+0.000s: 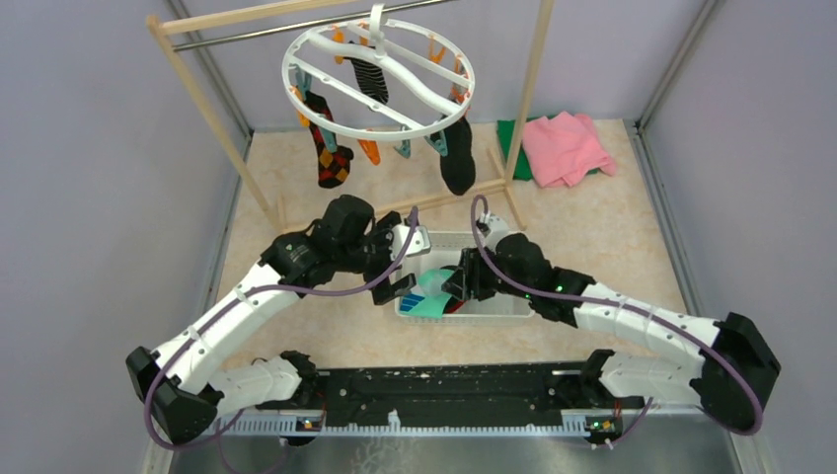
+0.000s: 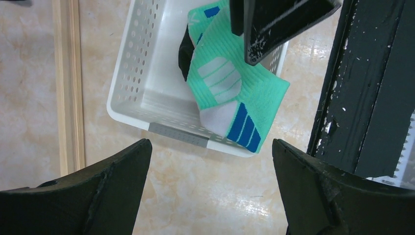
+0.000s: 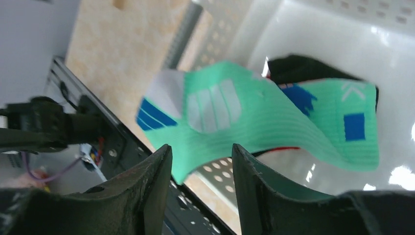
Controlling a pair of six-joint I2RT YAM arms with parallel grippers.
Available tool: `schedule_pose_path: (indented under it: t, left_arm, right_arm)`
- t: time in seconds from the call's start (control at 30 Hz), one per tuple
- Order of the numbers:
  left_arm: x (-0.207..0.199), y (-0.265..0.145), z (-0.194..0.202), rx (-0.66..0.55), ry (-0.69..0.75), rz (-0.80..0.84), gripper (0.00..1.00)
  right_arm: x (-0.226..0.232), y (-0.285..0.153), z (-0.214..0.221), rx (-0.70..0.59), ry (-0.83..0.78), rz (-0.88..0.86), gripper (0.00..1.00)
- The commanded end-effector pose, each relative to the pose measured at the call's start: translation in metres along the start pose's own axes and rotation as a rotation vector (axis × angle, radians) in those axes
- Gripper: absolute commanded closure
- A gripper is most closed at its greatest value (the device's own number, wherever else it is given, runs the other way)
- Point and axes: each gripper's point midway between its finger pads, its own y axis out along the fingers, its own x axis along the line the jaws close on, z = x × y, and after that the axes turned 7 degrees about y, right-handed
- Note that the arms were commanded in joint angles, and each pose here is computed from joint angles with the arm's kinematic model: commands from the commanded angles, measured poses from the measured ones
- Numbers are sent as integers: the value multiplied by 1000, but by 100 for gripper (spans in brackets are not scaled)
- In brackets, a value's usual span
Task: Remove the socks clipped to the hanger
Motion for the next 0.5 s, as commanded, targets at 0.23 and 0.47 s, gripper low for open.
schedule_pose_path:
  t: [0.23, 0.47]
  left_arm:
    - [6, -21, -25, -70, 9, -37, 1]
    - [12, -32, -37, -96, 18, -62, 1]
  right_arm:
    - [-68, 44, 36, 39, 35, 213, 62]
    - [-131, 48, 26, -43, 67, 523, 71]
